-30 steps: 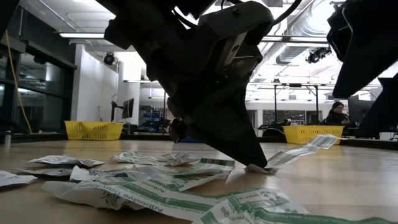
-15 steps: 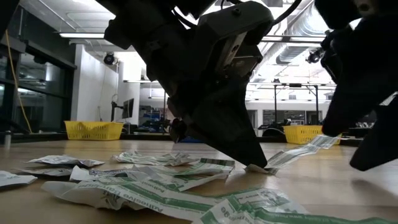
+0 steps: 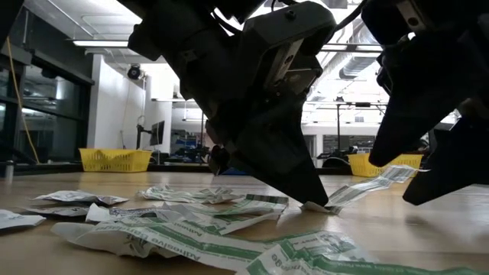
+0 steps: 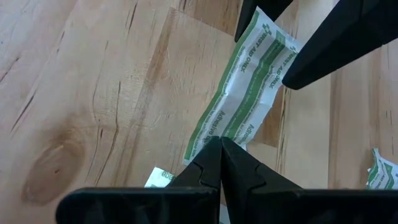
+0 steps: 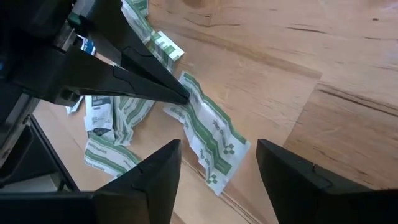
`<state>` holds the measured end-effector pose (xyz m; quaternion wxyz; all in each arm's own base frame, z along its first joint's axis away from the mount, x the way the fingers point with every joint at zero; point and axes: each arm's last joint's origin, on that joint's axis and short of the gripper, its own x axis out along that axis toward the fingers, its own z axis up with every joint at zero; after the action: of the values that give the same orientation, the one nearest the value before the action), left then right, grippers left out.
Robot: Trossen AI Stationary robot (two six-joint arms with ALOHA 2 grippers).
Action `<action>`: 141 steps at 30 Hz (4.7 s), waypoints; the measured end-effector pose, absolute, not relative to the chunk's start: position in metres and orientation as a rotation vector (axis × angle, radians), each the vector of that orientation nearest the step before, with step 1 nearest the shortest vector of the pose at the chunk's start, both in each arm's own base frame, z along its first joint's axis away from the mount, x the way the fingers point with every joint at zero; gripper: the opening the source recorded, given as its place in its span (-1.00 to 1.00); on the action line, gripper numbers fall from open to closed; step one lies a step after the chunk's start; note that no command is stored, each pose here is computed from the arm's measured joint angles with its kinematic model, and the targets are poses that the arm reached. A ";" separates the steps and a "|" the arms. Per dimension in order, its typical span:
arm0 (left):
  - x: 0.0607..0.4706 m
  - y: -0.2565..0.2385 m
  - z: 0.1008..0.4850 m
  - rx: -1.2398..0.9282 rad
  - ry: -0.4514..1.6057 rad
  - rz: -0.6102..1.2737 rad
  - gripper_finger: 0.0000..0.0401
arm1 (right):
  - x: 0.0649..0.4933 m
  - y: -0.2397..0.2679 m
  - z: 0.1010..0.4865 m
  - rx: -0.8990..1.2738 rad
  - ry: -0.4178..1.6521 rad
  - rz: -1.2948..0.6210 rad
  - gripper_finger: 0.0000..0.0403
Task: Pick & Place First Aid Supplies
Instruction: Put the green bandage pack into the top blue bin
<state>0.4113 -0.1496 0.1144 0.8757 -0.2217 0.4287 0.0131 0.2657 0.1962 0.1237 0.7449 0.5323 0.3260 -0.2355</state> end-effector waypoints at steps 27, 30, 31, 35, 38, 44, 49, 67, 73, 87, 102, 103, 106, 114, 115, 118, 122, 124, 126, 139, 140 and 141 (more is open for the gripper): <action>0.414 -0.151 0.126 -0.436 0.898 -0.022 -0.89 | 0.266 0.196 0.123 1.086 0.738 -0.480 -0.99; 0.412 -0.149 0.141 -0.365 0.930 -0.057 -0.82 | 0.265 0.197 0.123 1.083 0.742 -0.473 -0.99; 0.413 -0.149 0.149 -0.346 0.924 -0.071 -0.80 | 0.265 0.197 0.123 1.082 0.744 -0.471 -1.00; 0.410 -0.139 0.181 -0.281 0.979 -0.060 -0.74 | 0.265 0.197 0.124 1.074 0.742 -0.468 -1.00; 0.401 -0.130 0.200 -0.216 1.047 -0.022 -0.73 | 0.265 0.196 0.124 1.065 0.732 -0.470 -1.00; 0.372 -0.114 0.265 -0.099 0.955 0.103 -0.73 | 0.265 0.196 0.129 1.051 0.720 -0.458 -1.00; 0.326 -0.094 0.312 -0.030 0.875 0.251 -0.73 | 0.265 0.190 0.143 1.036 0.679 -0.456 -1.00; 0.160 -0.039 0.301 -0.295 0.495 0.282 -0.73 | 0.287 0.085 0.220 0.870 0.532 -0.432 -1.00; 0.129 -0.029 0.284 -0.337 0.419 0.247 -0.73 | 0.298 0.037 0.240 0.862 0.421 -0.402 -1.00; 0.070 -0.009 0.269 -0.363 0.224 0.203 -0.73 | 0.309 -0.073 0.285 0.766 0.240 -0.508 -1.00; 0.064 -0.007 0.269 -0.369 0.182 0.208 -0.73 | 0.345 -0.203 0.243 0.746 0.361 -0.540 -1.00; 0.064 -0.007 0.269 -0.385 0.178 0.217 -0.73 | 0.347 -0.212 0.240 0.746 0.368 -0.531 -1.00; 0.064 -0.007 0.269 -0.404 0.175 0.222 -0.73 | 0.354 -0.238 0.230 0.742 0.384 -0.509 -1.00; 0.064 -0.004 0.269 -0.446 0.146 0.300 -0.73 | 0.369 -0.281 0.198 0.753 0.442 -0.473 -1.00; 0.064 -0.004 0.269 -0.453 0.143 0.305 -0.73 | 0.369 -0.284 0.195 0.762 0.451 -0.472 -1.00; 0.063 -0.004 0.269 -0.482 0.129 0.332 -0.73 | 0.364 -0.286 0.187 0.791 0.502 -0.496 -1.00; 0.063 -0.002 0.269 -0.503 0.107 0.385 -0.73 | 0.358 -0.288 0.182 0.829 0.531 -0.522 -1.00; 0.063 -0.001 0.269 -0.508 0.099 0.407 -0.73 | 0.356 -0.288 0.180 0.863 0.540 -0.518 -1.00; 0.062 -0.001 0.269 -0.507 0.094 0.426 -0.73 | 0.356 -0.288 0.179 0.868 0.552 -0.515 -1.00; 0.062 0.000 0.269 -0.502 0.083 0.455 -0.73 | 0.356 -0.286 0.179 0.880 0.564 -0.483 -0.48; 0.062 0.000 0.269 -0.502 0.083 0.456 -0.73 | 0.355 -0.287 0.179 0.890 0.563 -0.484 -0.41; 0.062 0.000 0.269 -0.501 0.085 0.455 -0.73 | 0.354 -0.288 0.179 0.893 0.563 -0.480 -0.35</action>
<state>0.0620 -0.0001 0.2686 0.9424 -0.2455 0.0419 0.2232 0.3542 -0.2877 0.1791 0.8366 0.4219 0.2658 -0.2269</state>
